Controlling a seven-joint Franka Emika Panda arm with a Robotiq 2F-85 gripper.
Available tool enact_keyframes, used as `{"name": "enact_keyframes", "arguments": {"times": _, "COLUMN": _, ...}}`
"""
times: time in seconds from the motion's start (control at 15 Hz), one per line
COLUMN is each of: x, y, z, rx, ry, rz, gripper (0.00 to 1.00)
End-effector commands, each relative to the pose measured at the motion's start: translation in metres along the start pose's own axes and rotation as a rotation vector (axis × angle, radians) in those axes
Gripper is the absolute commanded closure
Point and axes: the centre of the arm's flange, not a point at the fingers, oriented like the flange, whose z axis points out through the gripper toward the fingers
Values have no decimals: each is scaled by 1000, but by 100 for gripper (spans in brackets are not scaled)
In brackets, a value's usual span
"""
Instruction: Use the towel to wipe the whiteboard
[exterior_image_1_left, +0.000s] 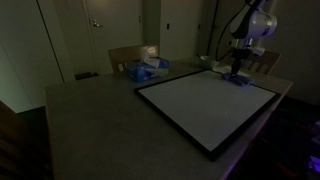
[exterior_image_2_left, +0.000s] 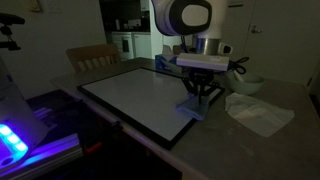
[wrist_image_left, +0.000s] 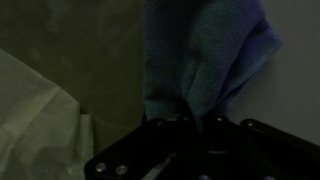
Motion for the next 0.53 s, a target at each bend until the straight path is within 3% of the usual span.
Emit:
{"name": "enact_keyframes", "arguments": {"times": 0.0, "x": 30, "y": 21, "z": 15, "rx": 9, "ry": -32, "rz": -10, "gripper": 97}}
{"name": "enact_keyframes", "arguments": {"times": 0.47, "x": 60, "y": 34, "z": 8, "rx": 10, "ry": -7, "rz": 21, "gripper": 97}}
